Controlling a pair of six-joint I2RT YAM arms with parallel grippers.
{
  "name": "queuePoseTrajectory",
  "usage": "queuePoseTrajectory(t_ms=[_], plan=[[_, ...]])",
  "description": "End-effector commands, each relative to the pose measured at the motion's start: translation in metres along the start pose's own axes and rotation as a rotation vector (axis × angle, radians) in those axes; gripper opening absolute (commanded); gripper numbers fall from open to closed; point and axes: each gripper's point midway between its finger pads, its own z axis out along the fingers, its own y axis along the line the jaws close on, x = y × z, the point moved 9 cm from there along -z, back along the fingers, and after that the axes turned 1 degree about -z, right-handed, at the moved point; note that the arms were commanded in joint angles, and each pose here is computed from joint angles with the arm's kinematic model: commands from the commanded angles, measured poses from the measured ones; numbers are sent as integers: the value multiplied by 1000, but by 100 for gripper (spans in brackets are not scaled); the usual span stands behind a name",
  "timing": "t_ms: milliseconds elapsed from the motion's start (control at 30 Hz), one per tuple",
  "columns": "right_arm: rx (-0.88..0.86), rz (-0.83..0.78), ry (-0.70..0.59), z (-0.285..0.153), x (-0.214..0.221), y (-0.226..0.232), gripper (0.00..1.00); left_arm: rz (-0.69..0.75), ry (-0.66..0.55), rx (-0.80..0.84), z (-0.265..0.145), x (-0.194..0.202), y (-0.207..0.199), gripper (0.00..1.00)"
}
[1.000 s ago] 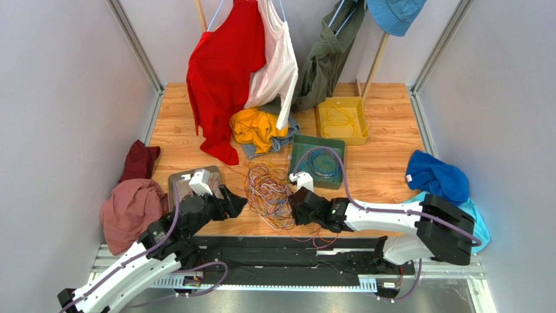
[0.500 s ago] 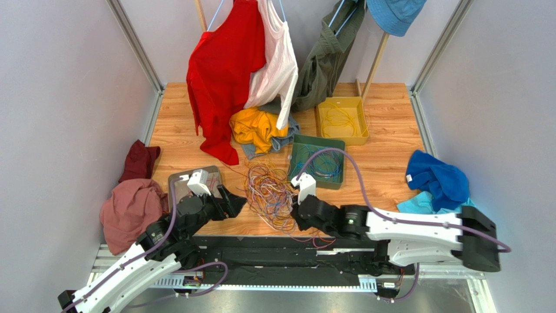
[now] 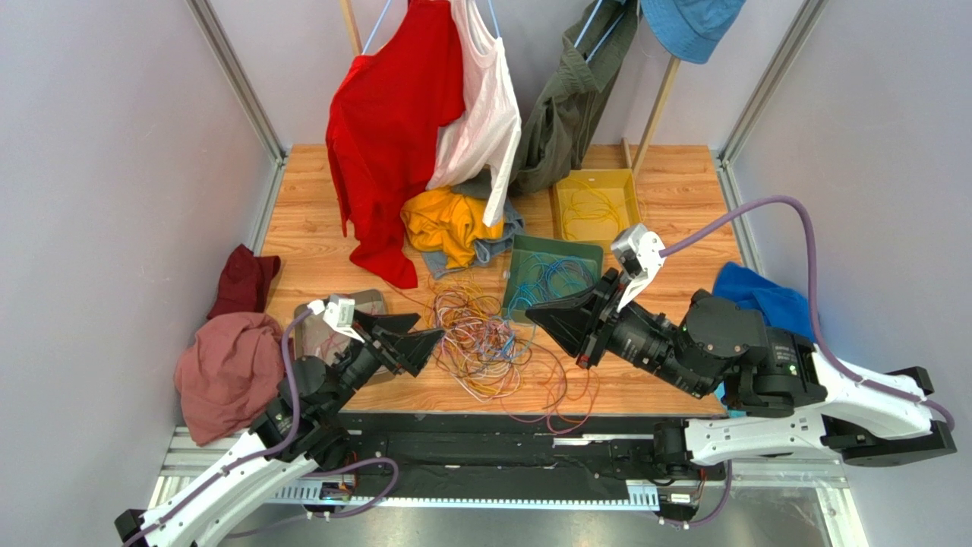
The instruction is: Untangle the cables
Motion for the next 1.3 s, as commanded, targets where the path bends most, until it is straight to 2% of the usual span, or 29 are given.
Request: queuePoseTrajectory(t_ms=[0,33,167,300,500,700,833,967,1033,1133,1167,1233,1267], plan=[[-59,-57,-27,-14,-36,8,0,60,-136,248,5,-23,-29,99],[-76,-55,-68,-21,-57,12,0,64,-151,267,7,-27,-33,99],[-156,-40,-91,-29,-77,21,0,76,-176,304,8,-35,-41,99],[-163,-40,-47,-19,-62,25,0,100,-172,335,12,-41,-48,99],[-167,-29,-19,-9,-48,28,0,172,-180,498,21,-49,-74,99],[-167,-26,-4,-1,-42,30,0,273,-109,615,44,-41,-107,99],[-168,-25,7,0,-39,31,0,303,-16,612,65,-19,-113,99],[-164,-21,8,-2,-37,29,0,295,13,604,72,-8,-110,98],[-158,-21,3,-5,-37,27,0,295,20,573,73,-5,-105,91],[-147,-15,-7,-9,-36,22,0,303,44,525,71,-2,-99,67],[-147,-12,-10,-10,-36,21,0,306,52,506,71,-2,-97,46],[-140,-11,-9,-13,-30,17,3,308,52,466,65,-13,-98,14],[-143,-6,-14,-14,-29,16,21,309,44,442,63,-20,-99,0]])
